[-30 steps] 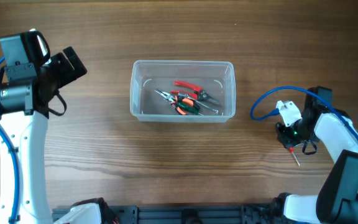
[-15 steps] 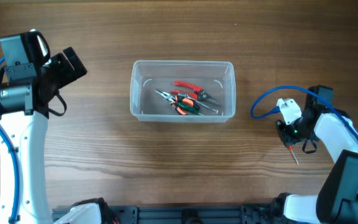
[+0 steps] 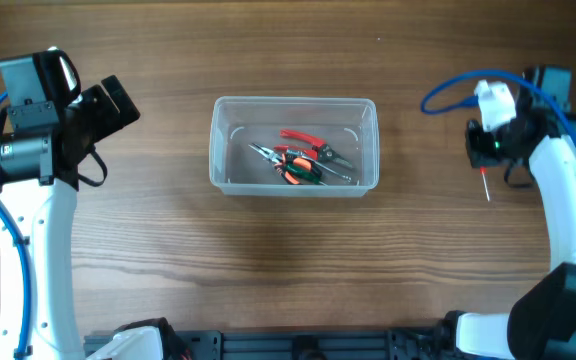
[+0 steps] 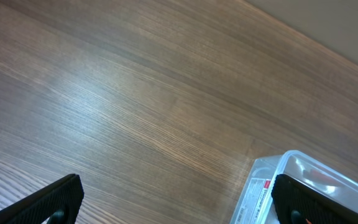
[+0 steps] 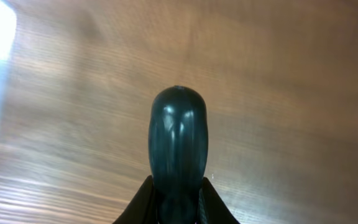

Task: Pack container
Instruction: 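Place the red-black screwdriver into the container and release it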

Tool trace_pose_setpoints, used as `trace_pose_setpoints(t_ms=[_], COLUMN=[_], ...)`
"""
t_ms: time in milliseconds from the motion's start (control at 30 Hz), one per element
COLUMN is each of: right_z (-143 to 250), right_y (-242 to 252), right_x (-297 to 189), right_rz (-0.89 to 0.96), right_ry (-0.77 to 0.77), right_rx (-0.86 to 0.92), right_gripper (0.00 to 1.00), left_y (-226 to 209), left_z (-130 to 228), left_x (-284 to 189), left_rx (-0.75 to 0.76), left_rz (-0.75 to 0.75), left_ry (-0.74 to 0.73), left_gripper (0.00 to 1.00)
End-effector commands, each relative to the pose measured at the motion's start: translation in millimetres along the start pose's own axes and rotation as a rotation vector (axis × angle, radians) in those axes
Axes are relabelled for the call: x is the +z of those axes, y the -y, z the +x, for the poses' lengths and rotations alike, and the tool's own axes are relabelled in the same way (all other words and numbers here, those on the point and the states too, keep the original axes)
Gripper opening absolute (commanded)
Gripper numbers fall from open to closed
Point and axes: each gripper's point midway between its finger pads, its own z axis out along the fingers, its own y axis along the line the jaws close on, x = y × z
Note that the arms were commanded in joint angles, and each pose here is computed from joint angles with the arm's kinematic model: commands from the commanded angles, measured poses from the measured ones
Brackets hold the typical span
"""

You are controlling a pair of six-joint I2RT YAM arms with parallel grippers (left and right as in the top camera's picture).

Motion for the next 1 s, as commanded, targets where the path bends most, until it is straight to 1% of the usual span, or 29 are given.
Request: trace_pose_setpoints(t_ms=[0, 67, 167, 233, 300, 333, 400, 433, 500, 567, 633, 767, 833, 967], right_z=[-56, -83, -106, -105, -99, -98, -96, -94, -83, -68, -54, -29, -21, -17], right_y=[-27, -57, -107, -149, -196, -211, -229, -242, -271, -298, -313, -328, -331, -332], right_x=[-39, -58, -75, -75, -71, -68, -58, -49, -30, 0, 27, 70, 84, 93], right_rz=[0.035, 0.017, -0.027, -0.066, -0.122, -0.136, -0.152, -0.183, -0.301, -0.437, -0.51, -0.559, -0.571, -0.576], right_ry=[0.111, 0.181, 0.255, 0.259, 0.26, 0.264, 0.26, 0.254, 0.24, 0.188, 0.123, 0.003, -0.032, -0.052], right_rx=[-0.043, -0.125, -0.257, -0.439, -0.713, -0.794, -0.897, -0.967, -1.089, -1.123, -1.125, -1.143, -1.146, -1.142], right_gripper=[0.04, 0.04, 0.04, 0.04, 0.04, 0.04, 0.04, 0.04, 0.04, 0.04, 0.04, 0.04, 0.04, 0.04], left_y=[-3, -3, -4, -5, -5, -5, -5, -5, -5, -5, -5, -6, -6, -6], left_z=[-5, -4, -2, 0, 1, 2, 2, 2, 2, 2, 2, 3, 3, 3], left_x=[-4, -4, -4, -4, -4, -4, -4, -4, -4, -4, -4, -4, -4, -4], left_rx=[0.018, 0.018, 0.018, 0.019, 0.019, 0.019, 0.019, 0.019, 0.019, 0.019, 0.019, 0.019, 0.019, 0.019], left_rz=[-0.009, -0.01, -0.012, -0.015, -0.017, -0.017, -0.017, -0.017, -0.017, -0.017, -0.018, -0.019, -0.019, -0.019], left_ry=[0.018, 0.015, 0.007, -0.001, -0.006, -0.008, -0.009, -0.008, -0.008, -0.008, -0.01, -0.015, -0.014, -0.014], left_gripper=[1.0, 1.0, 1.0, 1.0, 1.0, 1.0, 1.0, 1.0, 1.0, 1.0, 1.0, 1.0, 1.0, 1.0])
